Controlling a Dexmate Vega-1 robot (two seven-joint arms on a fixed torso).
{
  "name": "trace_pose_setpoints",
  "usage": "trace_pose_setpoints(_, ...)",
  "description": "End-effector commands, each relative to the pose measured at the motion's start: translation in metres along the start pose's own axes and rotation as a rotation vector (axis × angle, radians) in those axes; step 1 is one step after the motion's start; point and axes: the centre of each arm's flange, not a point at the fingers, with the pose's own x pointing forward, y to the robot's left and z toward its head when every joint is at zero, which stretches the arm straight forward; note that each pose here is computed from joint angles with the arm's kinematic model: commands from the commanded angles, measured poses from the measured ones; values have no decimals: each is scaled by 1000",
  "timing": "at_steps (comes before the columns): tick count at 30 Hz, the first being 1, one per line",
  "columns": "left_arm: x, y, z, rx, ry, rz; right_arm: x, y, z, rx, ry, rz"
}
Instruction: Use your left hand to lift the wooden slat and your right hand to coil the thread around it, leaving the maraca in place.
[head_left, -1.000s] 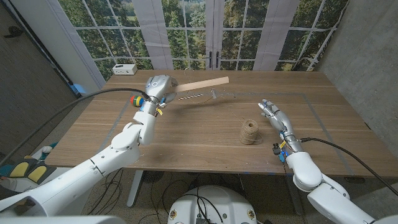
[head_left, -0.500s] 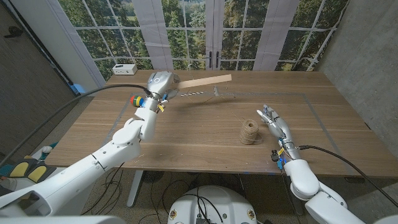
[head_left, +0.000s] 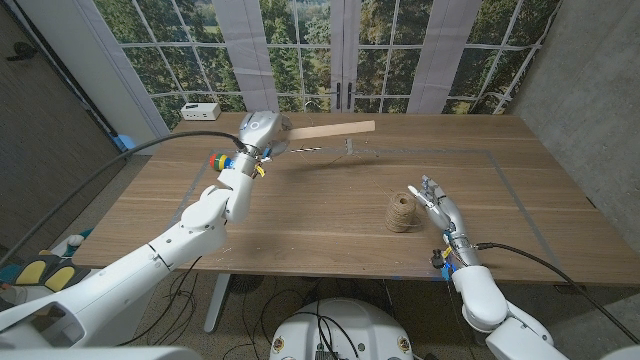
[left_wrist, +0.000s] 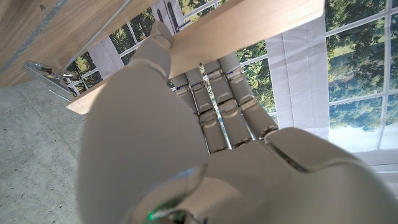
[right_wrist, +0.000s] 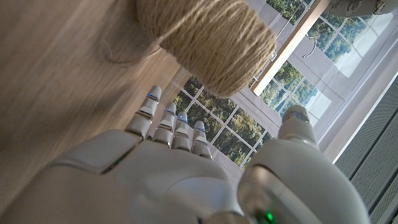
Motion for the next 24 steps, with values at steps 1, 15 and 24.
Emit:
trace_pose_setpoints(1,3,3,1,8,-10,4,-7,11,-3,-18,3,10)
trace_pose_setpoints(15,7,2,6,17,-26,-12,-15,25,-2,-30,-17,17)
trace_pose_setpoints(24,9,3,8,12,-41,-7,-17,34,-1,-139,21,-9)
